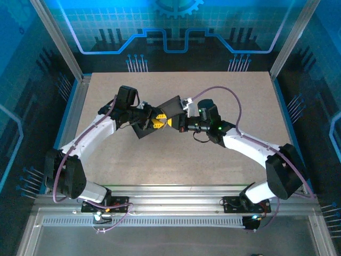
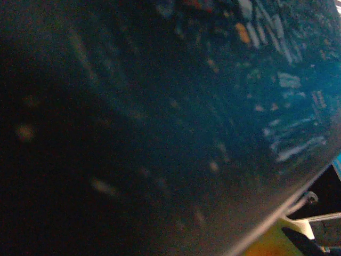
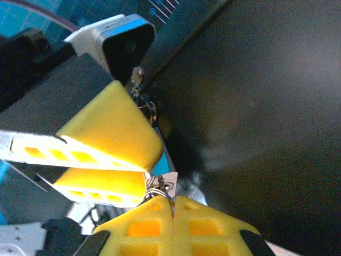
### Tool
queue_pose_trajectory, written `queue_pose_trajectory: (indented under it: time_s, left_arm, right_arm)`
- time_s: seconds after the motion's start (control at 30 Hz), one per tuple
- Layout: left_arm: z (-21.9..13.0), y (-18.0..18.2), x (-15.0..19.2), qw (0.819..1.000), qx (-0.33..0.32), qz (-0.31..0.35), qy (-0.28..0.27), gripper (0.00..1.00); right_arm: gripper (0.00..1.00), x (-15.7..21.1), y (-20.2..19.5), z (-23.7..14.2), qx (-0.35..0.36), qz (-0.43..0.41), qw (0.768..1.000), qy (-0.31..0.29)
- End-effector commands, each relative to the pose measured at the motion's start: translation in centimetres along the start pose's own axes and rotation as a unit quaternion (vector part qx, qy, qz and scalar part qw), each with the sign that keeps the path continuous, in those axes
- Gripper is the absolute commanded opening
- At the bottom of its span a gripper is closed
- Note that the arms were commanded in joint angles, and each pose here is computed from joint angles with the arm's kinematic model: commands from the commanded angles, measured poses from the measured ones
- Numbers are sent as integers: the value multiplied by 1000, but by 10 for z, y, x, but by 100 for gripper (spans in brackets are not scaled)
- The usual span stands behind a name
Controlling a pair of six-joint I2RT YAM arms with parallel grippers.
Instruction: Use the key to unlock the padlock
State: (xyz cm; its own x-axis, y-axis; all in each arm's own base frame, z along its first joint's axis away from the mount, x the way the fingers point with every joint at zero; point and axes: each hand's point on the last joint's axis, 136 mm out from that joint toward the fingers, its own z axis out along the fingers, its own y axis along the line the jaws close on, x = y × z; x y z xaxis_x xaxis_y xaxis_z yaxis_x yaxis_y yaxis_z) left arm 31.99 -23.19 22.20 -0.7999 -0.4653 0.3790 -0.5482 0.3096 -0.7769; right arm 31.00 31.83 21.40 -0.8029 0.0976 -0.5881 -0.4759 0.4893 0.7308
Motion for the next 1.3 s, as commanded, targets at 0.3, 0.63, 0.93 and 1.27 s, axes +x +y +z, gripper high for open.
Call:
queue_pose_trajectory:
  time_s: [0.3, 0.63, 0.93, 1.27]
  left_arm:
    - [-21, -38, 29, 995, 58, 72, 34, 0]
    - [-22, -38, 29, 995, 60, 65, 35, 0]
    - [-22, -36, 28, 996, 57, 61, 38, 0]
    - [-19, -36, 26, 996, 53, 56, 41, 0]
  right_arm:
    - [16, -12, -15, -17, 65, 107, 992, -11]
    - [22, -15, -12, -37, 87, 28, 996, 14]
    - [26, -11, -7, -72, 135, -358, 924, 13]
    - [24, -3, -5, -53, 270, -711, 645, -75]
